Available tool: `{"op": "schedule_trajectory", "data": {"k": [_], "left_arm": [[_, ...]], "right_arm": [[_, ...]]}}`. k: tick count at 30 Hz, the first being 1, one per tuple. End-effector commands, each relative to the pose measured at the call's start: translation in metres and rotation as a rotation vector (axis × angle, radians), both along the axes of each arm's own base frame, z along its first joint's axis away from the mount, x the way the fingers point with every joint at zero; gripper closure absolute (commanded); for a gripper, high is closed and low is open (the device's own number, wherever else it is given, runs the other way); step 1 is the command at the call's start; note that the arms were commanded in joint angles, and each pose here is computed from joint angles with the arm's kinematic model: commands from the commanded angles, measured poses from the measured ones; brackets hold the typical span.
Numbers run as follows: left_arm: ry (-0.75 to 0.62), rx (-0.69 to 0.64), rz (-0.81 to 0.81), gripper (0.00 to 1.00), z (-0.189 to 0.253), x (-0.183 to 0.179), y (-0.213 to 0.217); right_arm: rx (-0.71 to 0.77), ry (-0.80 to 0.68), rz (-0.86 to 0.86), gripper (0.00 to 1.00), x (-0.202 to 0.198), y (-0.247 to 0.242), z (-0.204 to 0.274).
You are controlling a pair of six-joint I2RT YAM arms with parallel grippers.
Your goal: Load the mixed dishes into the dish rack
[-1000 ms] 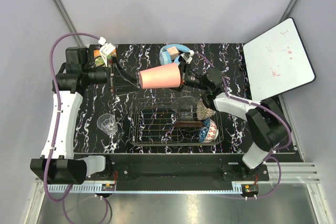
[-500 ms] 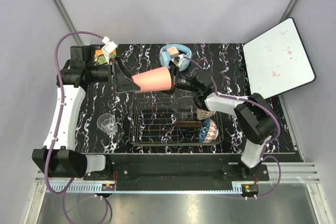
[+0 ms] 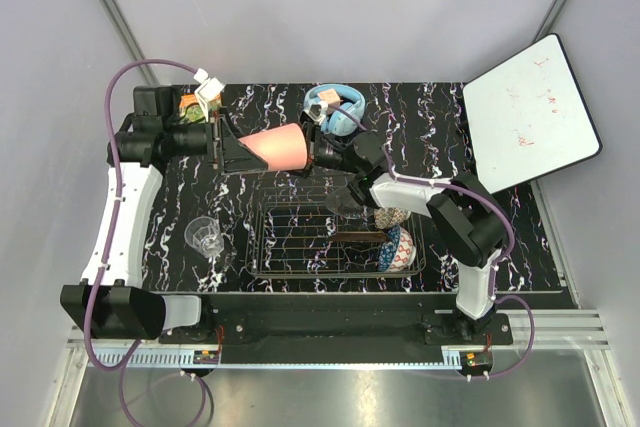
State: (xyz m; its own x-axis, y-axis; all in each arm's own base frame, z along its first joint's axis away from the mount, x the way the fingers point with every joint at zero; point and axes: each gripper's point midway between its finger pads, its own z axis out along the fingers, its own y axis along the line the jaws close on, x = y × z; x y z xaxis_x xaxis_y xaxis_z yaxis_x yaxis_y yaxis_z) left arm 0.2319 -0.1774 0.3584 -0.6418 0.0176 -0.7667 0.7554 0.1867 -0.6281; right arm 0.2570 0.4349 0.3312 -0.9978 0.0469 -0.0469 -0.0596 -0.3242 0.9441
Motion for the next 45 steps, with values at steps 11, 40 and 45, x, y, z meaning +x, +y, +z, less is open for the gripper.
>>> {"op": "schedule_trajectory", "data": {"k": [11,40,45], "left_arm": [[-0.105,0.014,0.064,0.81,0.02,0.014,0.006],[-0.116,1.145,0.283,0.97,-0.186,0.067,0.024],[-0.085,1.195,0.222,0.98,-0.214,0.063,0.012]], "right_arm": [[-0.039,0.021,0.009,0.67,-0.018,-0.007,-0.024],[-0.549,-0.631,-0.725,0.0,-0.025,-0.2,0.067],[-0.568,-0.589,-0.706,0.0,-0.024,-0.198,0.052]]}}
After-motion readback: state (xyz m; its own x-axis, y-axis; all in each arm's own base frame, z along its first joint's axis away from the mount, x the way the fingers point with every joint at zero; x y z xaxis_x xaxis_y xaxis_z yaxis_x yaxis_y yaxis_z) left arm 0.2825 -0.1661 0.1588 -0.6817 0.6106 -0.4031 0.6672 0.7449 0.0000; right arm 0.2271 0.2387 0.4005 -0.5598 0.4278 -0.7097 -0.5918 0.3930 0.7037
